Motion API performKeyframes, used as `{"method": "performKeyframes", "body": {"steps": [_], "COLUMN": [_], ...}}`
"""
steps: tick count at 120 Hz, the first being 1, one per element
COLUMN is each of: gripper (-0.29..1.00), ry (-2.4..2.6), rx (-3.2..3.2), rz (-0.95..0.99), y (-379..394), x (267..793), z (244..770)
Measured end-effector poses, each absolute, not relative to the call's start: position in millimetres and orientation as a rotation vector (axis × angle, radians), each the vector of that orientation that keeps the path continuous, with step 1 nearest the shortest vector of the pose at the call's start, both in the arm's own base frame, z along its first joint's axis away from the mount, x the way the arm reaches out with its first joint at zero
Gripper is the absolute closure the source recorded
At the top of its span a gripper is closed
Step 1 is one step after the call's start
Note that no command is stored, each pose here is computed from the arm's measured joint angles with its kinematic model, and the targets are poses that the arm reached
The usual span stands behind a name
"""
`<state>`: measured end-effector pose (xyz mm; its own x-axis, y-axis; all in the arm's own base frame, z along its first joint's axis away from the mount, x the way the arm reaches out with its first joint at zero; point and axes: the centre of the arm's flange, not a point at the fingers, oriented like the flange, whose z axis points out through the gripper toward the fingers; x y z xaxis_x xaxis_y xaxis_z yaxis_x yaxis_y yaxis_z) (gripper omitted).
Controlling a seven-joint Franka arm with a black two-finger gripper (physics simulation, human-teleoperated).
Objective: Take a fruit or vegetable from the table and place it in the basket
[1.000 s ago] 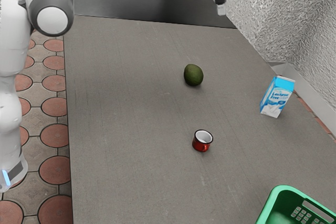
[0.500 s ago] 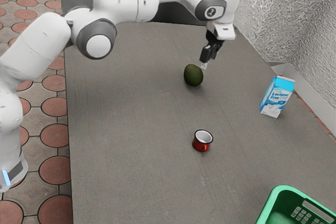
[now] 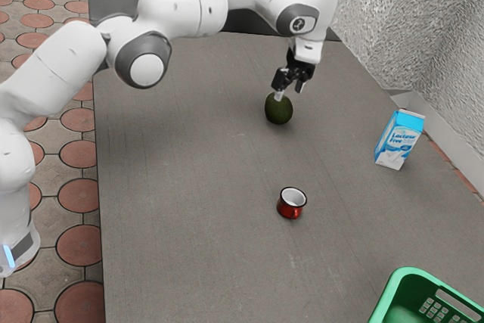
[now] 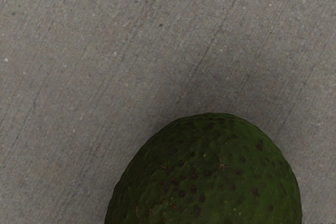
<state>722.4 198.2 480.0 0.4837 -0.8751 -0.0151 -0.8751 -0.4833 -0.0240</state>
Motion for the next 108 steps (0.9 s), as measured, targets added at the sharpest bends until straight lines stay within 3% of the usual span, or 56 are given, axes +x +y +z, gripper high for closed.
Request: {"method": "performKeyframes", "body": {"steps": [108], "gripper": [0.00], "ry": [1.857], "rx": [-2.558], "rz": [0.055], "y": [199], "x": [725], "z": [450]}}
